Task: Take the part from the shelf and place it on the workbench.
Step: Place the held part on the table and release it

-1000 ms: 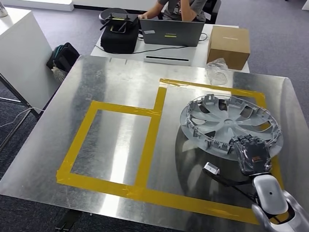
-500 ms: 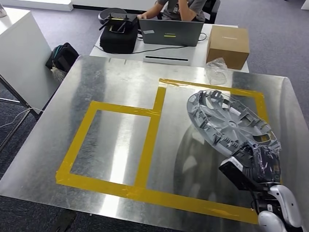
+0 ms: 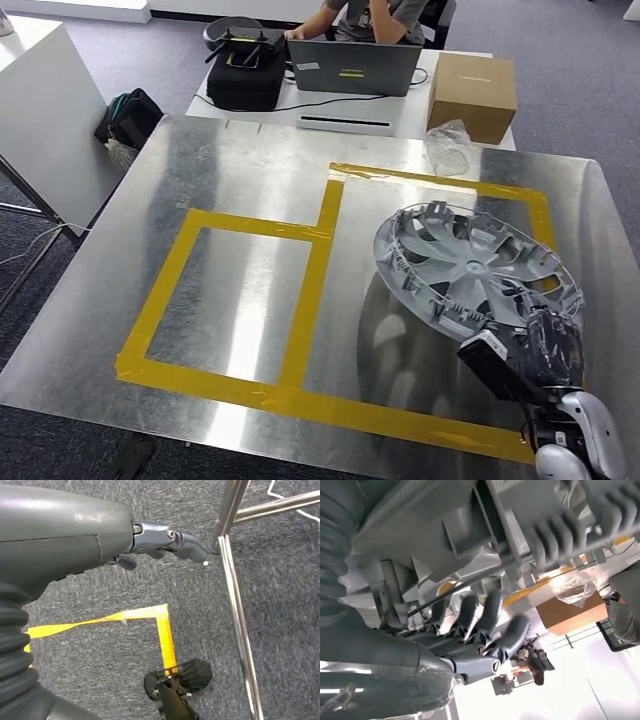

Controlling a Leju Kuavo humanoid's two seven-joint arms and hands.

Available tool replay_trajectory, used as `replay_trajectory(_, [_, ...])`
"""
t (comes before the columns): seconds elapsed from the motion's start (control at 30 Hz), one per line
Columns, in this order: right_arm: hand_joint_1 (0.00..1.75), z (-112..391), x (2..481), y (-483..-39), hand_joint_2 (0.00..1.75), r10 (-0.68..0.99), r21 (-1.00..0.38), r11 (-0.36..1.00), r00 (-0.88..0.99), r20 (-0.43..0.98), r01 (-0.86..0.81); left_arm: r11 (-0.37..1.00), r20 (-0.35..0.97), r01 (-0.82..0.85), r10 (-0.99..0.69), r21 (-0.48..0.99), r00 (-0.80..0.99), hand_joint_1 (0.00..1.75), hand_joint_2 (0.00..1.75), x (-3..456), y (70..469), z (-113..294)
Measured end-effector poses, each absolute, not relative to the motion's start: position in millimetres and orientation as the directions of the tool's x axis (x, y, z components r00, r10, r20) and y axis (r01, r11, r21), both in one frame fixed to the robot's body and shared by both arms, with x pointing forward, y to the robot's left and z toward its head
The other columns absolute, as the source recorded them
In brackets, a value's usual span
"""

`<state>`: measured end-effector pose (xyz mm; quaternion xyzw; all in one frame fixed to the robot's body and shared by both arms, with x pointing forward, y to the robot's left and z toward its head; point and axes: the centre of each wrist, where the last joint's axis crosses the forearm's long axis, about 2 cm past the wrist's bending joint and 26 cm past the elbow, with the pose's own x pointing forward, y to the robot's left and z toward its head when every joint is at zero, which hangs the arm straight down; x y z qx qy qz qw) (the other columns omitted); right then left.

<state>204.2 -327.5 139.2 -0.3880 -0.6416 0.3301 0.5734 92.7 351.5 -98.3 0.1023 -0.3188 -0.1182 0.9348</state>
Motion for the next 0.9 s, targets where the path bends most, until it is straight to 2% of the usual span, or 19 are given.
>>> replay_trajectory(0.7, [0.00, 136.2, 201.3, -326.7, 1.75, 0.870, -0.865, 0.489, 0.012, 0.494, 0.114, 0.951, 0.548, 0.143, -0.277, 0.274, 0.789, 0.00, 0.00, 92.9, 351.3, -98.3])
replay_trajectory(0.8, [0.00, 136.0, 202.6, -325.6, 1.75, 0.799, -0.799, 0.598, 0.032, 0.601, 0.072, 0.951, 0.546, 0.141, -0.275, 0.274, 0.791, 0.00, 0.00, 92.0, 351.1, -98.5])
replay_trajectory(0.9, [0.00, 136.4, 204.4, -323.3, 1.75, 0.622, -0.624, 0.780, 0.049, 0.781, 0.044, 0.951, 0.548, 0.134, -0.272, 0.279, 0.791, 0.00, 0.00, 90.0, 352.7, -98.7])
